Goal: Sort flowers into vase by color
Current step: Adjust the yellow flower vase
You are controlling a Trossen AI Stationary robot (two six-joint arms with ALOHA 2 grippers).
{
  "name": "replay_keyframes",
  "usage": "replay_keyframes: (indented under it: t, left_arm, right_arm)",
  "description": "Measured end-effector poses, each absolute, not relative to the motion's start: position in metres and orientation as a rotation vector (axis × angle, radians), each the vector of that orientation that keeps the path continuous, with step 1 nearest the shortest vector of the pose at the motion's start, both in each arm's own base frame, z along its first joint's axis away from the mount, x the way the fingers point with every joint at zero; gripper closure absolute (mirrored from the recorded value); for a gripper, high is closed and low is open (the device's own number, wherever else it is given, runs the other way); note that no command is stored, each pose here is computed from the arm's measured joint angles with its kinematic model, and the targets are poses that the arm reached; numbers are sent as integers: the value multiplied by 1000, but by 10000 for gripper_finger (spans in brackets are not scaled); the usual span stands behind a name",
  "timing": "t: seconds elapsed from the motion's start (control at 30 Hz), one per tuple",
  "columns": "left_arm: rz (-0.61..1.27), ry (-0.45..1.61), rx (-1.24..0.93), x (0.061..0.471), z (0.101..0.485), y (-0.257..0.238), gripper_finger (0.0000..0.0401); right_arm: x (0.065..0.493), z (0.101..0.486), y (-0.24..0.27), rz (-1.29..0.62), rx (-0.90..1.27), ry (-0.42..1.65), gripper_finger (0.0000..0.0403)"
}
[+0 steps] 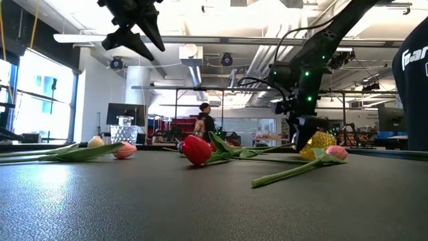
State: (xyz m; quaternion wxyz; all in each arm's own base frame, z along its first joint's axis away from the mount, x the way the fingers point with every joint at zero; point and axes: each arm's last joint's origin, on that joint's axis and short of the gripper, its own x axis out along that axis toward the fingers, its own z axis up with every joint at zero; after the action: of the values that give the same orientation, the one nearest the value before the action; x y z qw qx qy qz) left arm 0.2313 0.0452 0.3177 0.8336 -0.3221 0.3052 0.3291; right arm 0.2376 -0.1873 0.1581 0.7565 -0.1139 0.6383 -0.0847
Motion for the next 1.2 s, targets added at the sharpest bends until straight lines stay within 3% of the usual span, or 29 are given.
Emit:
replay_keyframes:
  t: [0.2,0.4,0.83,1.2]
  left_arm:
    - [709,653,-641,230,318,48,236]
    - [703,662,-622,230,317,48,236]
    - [688,675,-583,230,317,48,236]
    - [691,664,-639,231,317,47,236]
  right_arm:
    - [236,158,-188,-193,-237,1400,231]
    - [233,163,-188,-302,-159,1395,227]
    - [199,222,-191,-566,138,944,227]
    - [151,188,-154,-596,168,720,227]
